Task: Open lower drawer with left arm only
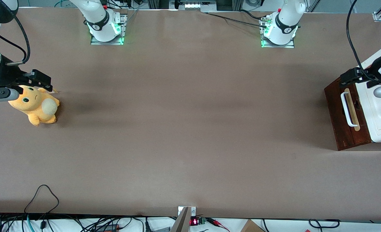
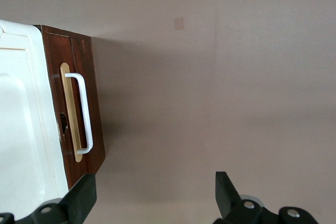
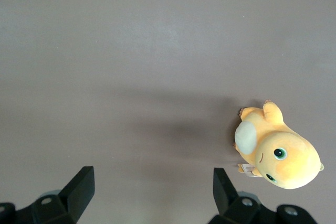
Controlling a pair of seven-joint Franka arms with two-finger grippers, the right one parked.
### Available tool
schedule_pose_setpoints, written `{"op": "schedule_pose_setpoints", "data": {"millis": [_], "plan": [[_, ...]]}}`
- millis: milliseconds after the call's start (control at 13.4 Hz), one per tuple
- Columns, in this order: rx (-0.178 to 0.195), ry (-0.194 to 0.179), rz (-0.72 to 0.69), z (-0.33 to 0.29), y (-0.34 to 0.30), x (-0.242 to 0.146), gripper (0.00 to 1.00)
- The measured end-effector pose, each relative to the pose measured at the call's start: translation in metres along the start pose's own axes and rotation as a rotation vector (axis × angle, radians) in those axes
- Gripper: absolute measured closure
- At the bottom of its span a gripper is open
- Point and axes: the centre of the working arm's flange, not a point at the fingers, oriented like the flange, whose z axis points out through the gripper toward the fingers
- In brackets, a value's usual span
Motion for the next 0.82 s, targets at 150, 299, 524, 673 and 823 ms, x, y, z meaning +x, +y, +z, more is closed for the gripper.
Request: {"op": "schedule_pose_setpoints", "data": {"millis": [150,299,524,673,823], "plan": [[0.081,-0.013,-0.011,0.005,0.010,0.001,0.00],[0.225,-0.033,0.001,0.018,0.041,0.004,0.00],[0.443,-0.075,-0.016,0.056,0.083,0.013,0.00],[0.601,-0.090,-0.066,0.095,0.094,0.015,0.00],[0.754,-0.091,-0.128,0.143,0.103,0.011,0.00]]}}
